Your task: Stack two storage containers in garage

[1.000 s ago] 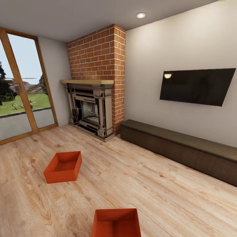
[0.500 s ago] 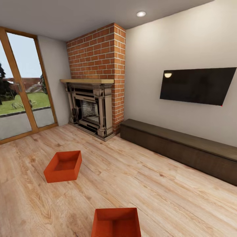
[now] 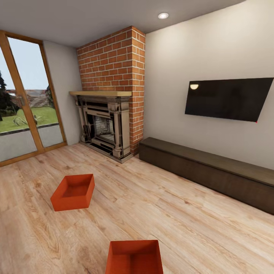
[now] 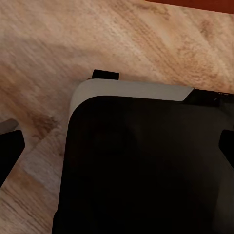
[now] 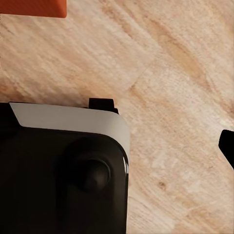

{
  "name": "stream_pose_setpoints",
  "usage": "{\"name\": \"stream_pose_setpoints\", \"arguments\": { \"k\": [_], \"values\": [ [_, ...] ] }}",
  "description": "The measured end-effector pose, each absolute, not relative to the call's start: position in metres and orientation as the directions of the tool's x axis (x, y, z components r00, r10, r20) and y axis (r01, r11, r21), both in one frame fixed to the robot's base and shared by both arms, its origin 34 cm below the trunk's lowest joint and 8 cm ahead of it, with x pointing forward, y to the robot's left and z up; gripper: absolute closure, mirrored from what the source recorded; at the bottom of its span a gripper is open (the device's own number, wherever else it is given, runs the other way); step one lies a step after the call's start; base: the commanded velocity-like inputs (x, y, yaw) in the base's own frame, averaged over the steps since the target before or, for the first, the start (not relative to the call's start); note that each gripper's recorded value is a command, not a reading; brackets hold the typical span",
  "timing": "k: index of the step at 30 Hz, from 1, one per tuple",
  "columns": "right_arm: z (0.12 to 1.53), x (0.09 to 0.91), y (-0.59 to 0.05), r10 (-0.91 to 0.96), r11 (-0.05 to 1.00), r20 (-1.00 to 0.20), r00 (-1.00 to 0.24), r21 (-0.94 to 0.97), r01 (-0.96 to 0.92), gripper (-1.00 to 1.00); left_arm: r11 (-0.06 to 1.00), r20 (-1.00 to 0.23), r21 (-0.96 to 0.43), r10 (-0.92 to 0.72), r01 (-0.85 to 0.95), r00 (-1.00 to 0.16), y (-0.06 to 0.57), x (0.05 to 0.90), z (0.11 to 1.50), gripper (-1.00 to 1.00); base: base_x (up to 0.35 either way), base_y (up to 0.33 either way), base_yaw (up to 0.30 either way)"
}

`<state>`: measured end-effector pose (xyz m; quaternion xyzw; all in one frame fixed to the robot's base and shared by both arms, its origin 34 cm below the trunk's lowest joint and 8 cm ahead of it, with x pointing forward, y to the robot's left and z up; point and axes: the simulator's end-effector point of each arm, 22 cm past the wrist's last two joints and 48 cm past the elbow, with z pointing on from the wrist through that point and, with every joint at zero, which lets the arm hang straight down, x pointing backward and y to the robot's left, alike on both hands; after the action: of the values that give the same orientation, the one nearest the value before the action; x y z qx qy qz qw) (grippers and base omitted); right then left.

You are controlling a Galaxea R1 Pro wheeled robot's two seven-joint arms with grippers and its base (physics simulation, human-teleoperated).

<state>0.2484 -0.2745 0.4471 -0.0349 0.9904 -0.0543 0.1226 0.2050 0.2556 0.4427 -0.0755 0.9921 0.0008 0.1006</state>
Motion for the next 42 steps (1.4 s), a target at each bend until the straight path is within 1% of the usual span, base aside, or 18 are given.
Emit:
{"name": "stream_pose_setpoints", "arguments": {
  "k": [17,42],
  "values": [
    [0.4471,0.2481,-0.2772,-0.072,0.992,-0.239,-0.968,-0.118,-0.044,-1.00,0.989,-0.199,-0.014,-0.150,-0.150,-0.969,0.2556,0.2046,0.4427,-1.00,0.000,0.000,0.050],
    [0.4470,0.2474,-0.2785,-0.071,0.992,-0.239,-0.968,-0.119,-0.044,-1.00,0.989,-0.195,-0.013,-0.149,-0.149,-0.969,0.2556,0.2033,0.4424,-1.00,0.000,0.000,0.002]
  ]
}}
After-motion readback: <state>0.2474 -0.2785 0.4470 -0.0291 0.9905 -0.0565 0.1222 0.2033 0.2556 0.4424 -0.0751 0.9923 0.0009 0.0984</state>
